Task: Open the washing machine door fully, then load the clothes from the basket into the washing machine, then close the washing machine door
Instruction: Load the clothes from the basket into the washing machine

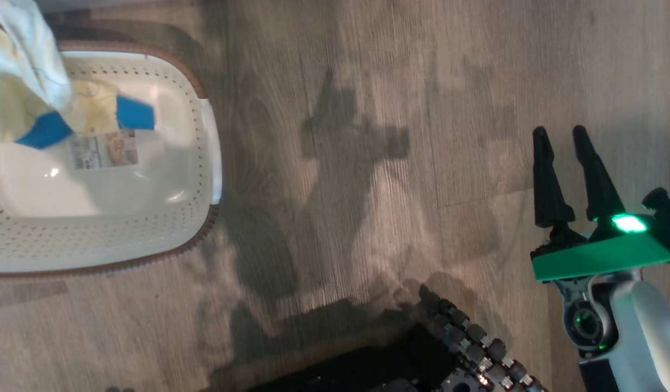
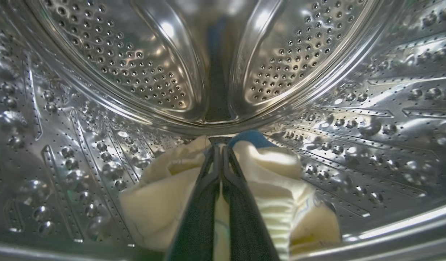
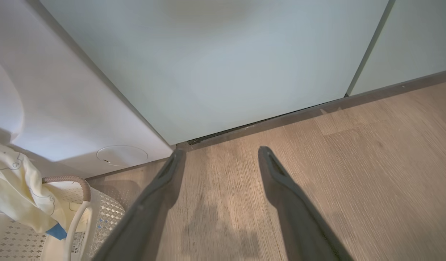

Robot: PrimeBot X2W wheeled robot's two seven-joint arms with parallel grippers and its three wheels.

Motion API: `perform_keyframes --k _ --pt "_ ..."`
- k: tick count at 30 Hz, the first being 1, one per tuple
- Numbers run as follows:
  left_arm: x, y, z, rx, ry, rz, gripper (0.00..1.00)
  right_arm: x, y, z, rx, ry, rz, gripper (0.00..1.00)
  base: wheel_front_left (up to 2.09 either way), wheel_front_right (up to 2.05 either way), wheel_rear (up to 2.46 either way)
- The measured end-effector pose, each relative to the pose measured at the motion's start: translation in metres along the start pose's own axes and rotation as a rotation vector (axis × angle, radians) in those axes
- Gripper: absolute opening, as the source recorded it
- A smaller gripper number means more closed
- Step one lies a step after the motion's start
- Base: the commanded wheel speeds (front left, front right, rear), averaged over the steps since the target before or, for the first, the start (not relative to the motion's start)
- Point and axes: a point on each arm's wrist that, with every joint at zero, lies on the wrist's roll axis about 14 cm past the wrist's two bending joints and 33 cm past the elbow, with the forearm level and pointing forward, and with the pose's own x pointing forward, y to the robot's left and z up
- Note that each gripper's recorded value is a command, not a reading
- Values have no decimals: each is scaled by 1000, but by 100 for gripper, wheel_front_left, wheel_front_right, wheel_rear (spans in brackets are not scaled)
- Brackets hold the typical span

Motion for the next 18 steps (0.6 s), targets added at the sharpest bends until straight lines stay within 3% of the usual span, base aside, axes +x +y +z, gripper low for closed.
perform_keyframes --k 18 --pt "29 23 59 66 -326 104 0 4 -9 -11 3 34 -26 100 0 0 0"
